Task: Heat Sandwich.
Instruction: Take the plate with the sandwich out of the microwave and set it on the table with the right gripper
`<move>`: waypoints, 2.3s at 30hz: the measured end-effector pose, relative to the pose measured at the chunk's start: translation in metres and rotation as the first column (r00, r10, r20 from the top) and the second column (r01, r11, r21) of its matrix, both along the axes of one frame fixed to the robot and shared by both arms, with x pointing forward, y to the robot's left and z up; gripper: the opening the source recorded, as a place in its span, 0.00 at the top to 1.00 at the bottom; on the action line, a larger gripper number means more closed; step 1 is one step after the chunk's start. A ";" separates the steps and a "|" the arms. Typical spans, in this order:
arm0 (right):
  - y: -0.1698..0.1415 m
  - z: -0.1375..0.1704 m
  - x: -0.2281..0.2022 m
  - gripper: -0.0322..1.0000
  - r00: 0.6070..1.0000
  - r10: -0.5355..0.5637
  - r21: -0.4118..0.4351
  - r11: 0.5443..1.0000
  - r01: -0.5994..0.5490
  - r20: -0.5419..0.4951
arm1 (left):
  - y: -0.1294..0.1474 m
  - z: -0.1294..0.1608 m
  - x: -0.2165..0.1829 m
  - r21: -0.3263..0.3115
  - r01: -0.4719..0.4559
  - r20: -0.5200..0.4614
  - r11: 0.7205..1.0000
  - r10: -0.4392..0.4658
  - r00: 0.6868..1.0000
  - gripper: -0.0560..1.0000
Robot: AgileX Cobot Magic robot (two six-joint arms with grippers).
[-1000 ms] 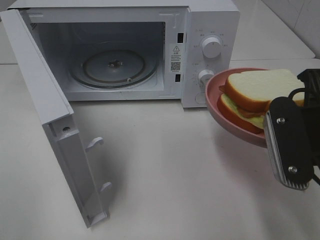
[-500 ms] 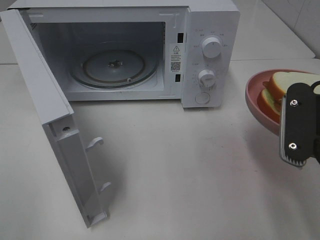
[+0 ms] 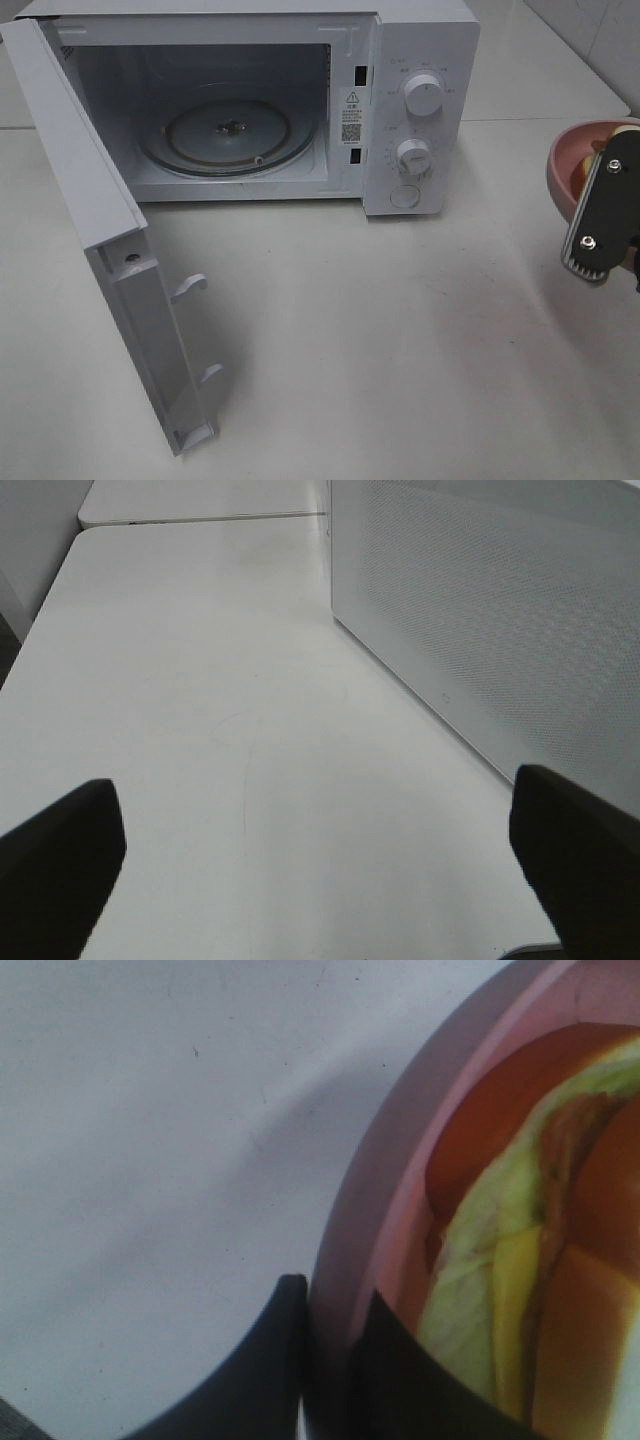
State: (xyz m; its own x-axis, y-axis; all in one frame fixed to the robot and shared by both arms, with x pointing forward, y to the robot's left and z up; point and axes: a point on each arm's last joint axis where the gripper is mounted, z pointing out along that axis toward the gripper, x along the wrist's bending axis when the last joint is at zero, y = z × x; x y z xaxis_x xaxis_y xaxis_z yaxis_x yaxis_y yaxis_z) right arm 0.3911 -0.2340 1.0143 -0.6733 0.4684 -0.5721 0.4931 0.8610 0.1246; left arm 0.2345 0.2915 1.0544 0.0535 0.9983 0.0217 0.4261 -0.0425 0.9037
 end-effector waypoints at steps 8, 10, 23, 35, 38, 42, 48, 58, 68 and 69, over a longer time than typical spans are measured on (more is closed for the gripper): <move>0.003 -0.009 0.008 0.88 0.993 -0.117 0.004 0.993 0.117 0.011 | 0.000 0.000 0.000 0.000 0.000 0.000 1.000 0.000 1.000 0.01; 0.004 -0.014 0.011 0.88 0.991 -0.132 -0.006 0.991 0.132 0.002 | 0.000 0.000 0.000 0.000 0.000 0.000 1.000 0.000 1.000 0.01; 0.020 -0.041 0.035 0.88 0.960 -0.279 -0.031 0.960 0.279 -0.012 | 0.000 0.000 0.000 0.000 0.000 0.000 1.000 0.000 1.000 0.01; 0.039 -0.050 0.065 0.88 0.945 -0.328 -0.037 0.944 0.328 -0.001 | 0.000 0.000 0.000 0.000 0.000 0.000 1.000 0.000 1.000 0.01; 0.040 -0.051 0.070 0.88 0.934 -0.356 -0.023 0.934 0.356 0.004 | 0.000 0.000 0.000 0.000 0.000 0.000 1.000 0.000 1.000 0.01; 0.034 -0.054 0.080 0.88 0.901 -0.434 -0.002 0.901 0.434 0.015 | 0.000 0.000 0.000 0.000 0.000 0.000 1.000 0.000 1.000 0.01; 0.020 -0.065 0.090 0.88 0.854 -0.520 -0.018 0.854 0.520 0.005 | 0.000 0.000 0.000 0.000 0.000 0.000 1.000 0.000 1.000 0.01; 0.006 -0.083 0.098 0.88 0.785 -0.619 -0.031 0.785 0.619 -0.008 | 0.000 0.000 0.000 0.000 0.000 0.000 1.000 0.000 1.000 0.01; 0.007 -0.106 0.102 0.88 0.753 -0.658 -0.056 0.753 0.656 -0.015 | 0.000 0.000 0.000 0.000 0.000 0.000 1.000 0.000 1.000 0.01; 0.007 -0.110 0.103 0.88 0.754 -0.657 -0.066 0.753 0.655 -0.019 | 0.000 0.000 0.000 0.000 0.000 0.000 1.000 0.000 1.000 0.01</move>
